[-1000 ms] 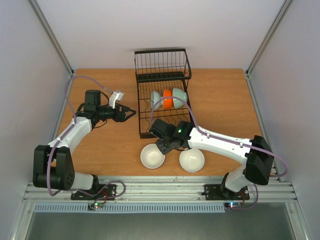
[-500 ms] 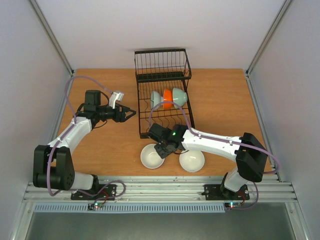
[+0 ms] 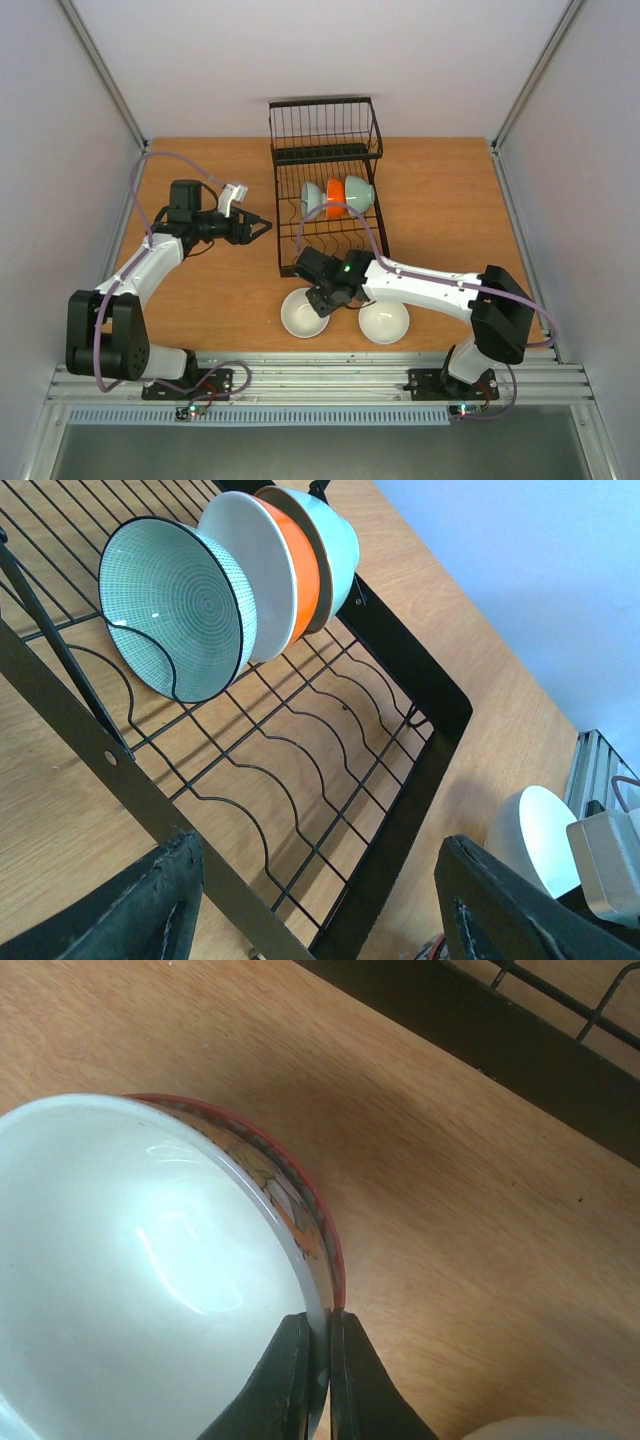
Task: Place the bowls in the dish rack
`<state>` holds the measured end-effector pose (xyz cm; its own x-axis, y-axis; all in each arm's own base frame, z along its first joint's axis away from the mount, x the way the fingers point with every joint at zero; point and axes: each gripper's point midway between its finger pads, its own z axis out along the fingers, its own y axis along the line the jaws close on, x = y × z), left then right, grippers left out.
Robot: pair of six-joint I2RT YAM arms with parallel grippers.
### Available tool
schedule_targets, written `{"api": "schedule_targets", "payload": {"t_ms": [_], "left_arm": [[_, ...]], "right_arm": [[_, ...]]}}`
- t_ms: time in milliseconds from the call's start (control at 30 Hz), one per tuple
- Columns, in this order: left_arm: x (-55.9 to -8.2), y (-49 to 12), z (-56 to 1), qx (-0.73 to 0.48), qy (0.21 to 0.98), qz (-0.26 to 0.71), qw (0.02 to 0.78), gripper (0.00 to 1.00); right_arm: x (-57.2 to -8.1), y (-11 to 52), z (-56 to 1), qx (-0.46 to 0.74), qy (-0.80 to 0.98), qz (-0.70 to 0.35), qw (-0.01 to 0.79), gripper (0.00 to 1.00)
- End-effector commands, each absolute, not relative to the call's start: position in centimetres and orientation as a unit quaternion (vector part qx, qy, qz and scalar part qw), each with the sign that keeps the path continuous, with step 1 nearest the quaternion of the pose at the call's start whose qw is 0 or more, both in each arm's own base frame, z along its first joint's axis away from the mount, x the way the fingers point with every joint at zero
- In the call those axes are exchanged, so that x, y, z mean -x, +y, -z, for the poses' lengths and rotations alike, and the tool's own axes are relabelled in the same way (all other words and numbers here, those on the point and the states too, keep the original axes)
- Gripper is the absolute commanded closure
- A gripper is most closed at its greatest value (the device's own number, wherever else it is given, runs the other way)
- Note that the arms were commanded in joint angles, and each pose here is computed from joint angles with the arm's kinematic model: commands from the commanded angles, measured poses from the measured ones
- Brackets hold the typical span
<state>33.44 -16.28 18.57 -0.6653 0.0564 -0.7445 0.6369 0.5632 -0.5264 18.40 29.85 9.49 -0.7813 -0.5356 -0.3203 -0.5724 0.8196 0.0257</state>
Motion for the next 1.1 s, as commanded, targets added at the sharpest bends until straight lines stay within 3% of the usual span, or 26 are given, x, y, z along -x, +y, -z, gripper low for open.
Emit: {"api": "schedule_targets", "payload": {"t_ms": [0,400,1067], "left_arm": [[-33.9,-16.4,-19.8,-0.231,0.799,0.417,0.365,0.36],[-33.3,-16.7,-20.7,-0.241,0.792,0.42,0.372,0.36],[-32.6,-17.5,-20.8,-0.259,0.79,0.414,0.37,0.36]], "right_arm": [[-18.4,29.9,-12.5,0.3,0.933,-0.08,0.183,0.99],[-20.1,29.3,-21.8,0.307,0.9,-0.104,0.293,0.99],[-30.6,31.9,-23.6,0.26,0.895,-0.041,0.361,0.99]]}}
